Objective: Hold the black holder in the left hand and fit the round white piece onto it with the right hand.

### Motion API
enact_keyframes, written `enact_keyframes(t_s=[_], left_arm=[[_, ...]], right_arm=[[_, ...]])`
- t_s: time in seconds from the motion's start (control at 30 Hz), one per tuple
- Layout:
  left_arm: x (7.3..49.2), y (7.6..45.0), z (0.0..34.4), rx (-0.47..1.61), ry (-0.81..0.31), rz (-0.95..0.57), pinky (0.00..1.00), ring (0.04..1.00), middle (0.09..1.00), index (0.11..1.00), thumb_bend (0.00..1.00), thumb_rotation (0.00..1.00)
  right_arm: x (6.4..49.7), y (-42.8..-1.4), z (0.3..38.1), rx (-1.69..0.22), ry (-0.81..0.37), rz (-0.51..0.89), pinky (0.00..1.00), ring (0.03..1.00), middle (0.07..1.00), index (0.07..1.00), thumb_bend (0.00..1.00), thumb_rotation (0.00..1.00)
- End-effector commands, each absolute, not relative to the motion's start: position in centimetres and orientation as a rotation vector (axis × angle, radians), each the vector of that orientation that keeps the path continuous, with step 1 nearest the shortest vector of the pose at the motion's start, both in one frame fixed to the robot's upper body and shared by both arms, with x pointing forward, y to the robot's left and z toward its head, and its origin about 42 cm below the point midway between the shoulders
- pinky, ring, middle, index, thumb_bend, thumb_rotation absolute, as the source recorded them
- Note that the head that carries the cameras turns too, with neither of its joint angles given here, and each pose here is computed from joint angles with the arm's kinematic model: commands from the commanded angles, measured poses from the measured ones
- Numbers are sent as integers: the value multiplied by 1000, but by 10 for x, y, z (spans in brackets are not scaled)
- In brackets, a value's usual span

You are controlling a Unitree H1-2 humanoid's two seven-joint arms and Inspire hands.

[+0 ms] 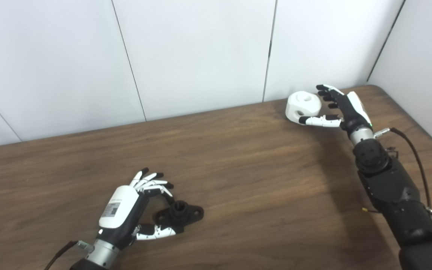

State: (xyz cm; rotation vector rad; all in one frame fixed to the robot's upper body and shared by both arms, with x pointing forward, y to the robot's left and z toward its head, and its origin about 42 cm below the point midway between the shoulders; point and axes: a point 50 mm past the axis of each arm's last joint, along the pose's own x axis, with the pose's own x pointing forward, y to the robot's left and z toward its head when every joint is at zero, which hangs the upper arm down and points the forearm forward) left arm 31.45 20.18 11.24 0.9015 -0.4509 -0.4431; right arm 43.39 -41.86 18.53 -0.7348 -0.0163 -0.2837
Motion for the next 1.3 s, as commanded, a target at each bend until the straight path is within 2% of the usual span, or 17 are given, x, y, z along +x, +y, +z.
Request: enact_keyframes(t_s=[0.0,0.37,0.77,1.1,1.27], left_arm=[[298,210,83,887,-379,-458,1000,884,742,484,524,60],[297,211,81,890,-380,-456,1000,888,743,484,524,60],[294,209,80,887,-371,-457,1000,887,742,483,524,61],[289,207,77,877,-369,-453,1000,884,739,483,524,62],[288,207,79,876,-384,-451,1000,884,738,483,524,62]], right_arm=[[448,-422,222,-743,-136,-316,792,838,837,849,926,362],[452,-419,217,-742,-125,-301,776,824,830,843,862,326],[461,-411,216,-760,-89,-296,763,827,831,832,861,338],[471,-405,213,-795,-127,-287,730,796,805,796,811,324],[475,-403,209,-794,-110,-291,720,790,792,789,822,346]])
